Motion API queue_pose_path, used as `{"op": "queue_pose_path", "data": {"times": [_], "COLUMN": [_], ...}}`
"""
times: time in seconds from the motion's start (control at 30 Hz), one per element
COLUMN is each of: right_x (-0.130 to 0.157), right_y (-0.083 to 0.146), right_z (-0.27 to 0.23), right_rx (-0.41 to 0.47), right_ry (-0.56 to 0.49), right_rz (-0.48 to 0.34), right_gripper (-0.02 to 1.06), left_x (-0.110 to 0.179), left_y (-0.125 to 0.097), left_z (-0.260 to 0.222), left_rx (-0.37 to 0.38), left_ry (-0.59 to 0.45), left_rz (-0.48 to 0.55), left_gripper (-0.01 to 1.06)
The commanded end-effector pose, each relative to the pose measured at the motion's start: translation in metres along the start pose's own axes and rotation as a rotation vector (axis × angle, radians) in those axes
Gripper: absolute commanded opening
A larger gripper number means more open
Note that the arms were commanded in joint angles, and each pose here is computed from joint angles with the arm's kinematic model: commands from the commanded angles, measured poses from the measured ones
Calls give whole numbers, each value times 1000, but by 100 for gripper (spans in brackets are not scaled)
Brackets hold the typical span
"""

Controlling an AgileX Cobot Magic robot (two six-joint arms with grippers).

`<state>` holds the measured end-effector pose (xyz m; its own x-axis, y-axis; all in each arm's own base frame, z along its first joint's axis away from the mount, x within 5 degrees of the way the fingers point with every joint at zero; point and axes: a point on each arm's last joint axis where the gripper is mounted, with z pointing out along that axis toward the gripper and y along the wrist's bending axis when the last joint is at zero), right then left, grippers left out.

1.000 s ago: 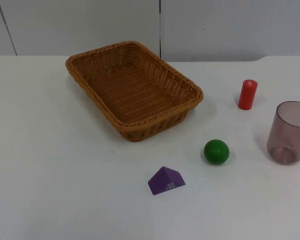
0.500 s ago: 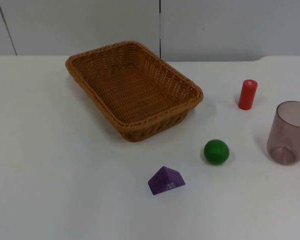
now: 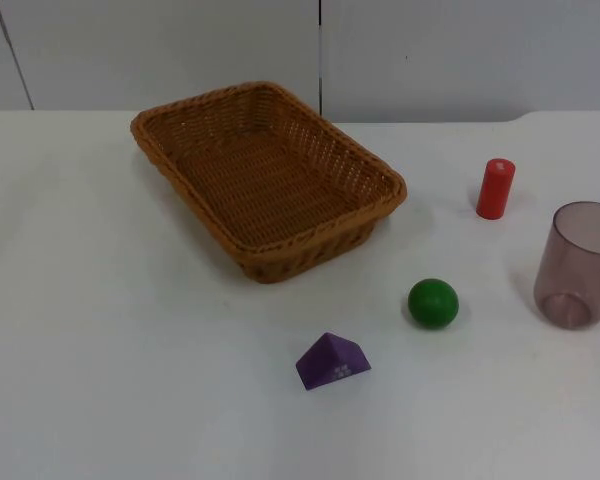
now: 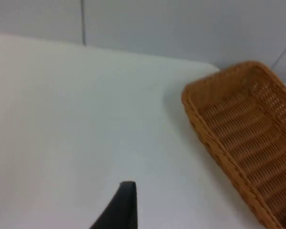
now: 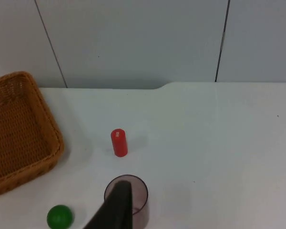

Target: Pick up the basket with the left hand and place the triangular block into the basket with the right hand.

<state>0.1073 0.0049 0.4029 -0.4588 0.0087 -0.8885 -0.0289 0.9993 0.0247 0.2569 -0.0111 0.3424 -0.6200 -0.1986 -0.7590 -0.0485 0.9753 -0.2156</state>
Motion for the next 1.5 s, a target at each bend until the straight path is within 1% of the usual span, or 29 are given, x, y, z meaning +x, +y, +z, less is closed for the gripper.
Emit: {"op": "queue_pose_path", "data": {"times": [0.0, 0.03, 0.07, 0.13, 0.17, 0.23, 0.27, 0.3, 0.37, 0.4, 0.53, 0.6, 0.63, 0.7, 0.73, 0.77, 0.87, 0.9, 0.93, 1.0, 1.17, 1.27, 1.4, 1.47], "right_x": [-4, -5, -5, -5, -5, -6, -6, -6, -5, -5, -4, -4, -4, -4, -4, -4, -3, -3, -3, -2, -2, -2, -2, -2], "right_y": [-1, 0, 0, 0, 0, 0, 0, 0, 0, 0, 0, 0, 0, 0, 0, 0, -1, -1, -1, -1, -1, -1, -1, -1], "right_z": [0, 0, 0, 2, 2, 2, 2, 2, 2, 2, 2, 2, 2, 2, 2, 2, 2, 2, 2, 2, 2, 2, 2, 2], "right_rx": [6, 6, 6, 6, 6, 5, 5, 5, 5, 5, 6, 6, 6, 6, 6, 6, 6, 7, 7, 7, 7, 7, 7, 7], "right_ry": [-29, -31, -31, -30, -30, -35, -35, -35, -33, -33, -21, -21, -21, -21, -21, -21, -10, -7, -7, 2, 7, 7, 5, 5], "right_rz": [-17, -17, -17, -17, -17, -17, -17, -17, -17, -17, -17, -17, -17, -17, -17, -17, -17, -17, -17, -17, -42, -43, -44, -66], "right_gripper": [98, 98, 98, 98, 98, 98, 98, 98, 98, 98, 98, 98, 98, 98, 98, 98, 98, 98, 98, 98, 98, 98, 98, 98], "left_x": [-1, 3, 3, 11, 15, 24, 24, 28, 37, 37, 45, 44, 44, 41, 43, 43, 54, 59, 59, 71, 91, 98, 103, 105], "left_y": [-3, -7, -7, -19, -28, -50, -50, -60, -73, -73, -81, -83, -85, -89, -89, -89, -86, -84, -84, -80, -73, -71, -69, -69], "left_z": [17, 29, 29, 50, 57, 77, 77, 84, 105, 105, 148, 158, 175, 194, 204, 204, 230, 237, 237, 250, 270, 276, 283, 288], "left_rx": [40, 69, 69, 123, 155, 198, 198, 214, 221, 221, 201, 200, 192, 190, 182, 182, 139, 123, 123, 96, 49, 37, 25, 21], "left_ry": [17, 53, 53, 116, 134, 139, 139, 134, 128, 128, 182, 187, 203, 208, 222, 222, 242, 248, 248, 268, 308, 320, 308, 312], "left_rz": [-44, -53, -53, -42, -36, -2, -2, 7, -17, -17, -101, -107, -111, -137, -163, -163, -296, -325, -325, -368, -402, -403, -422, -431], "left_gripper": [105, 105, 105, 105, 105, 105, 105, 105, 105, 105, 105, 105, 105, 105, 105, 105, 105, 105, 105, 105, 105, 105, 105, 105]}}
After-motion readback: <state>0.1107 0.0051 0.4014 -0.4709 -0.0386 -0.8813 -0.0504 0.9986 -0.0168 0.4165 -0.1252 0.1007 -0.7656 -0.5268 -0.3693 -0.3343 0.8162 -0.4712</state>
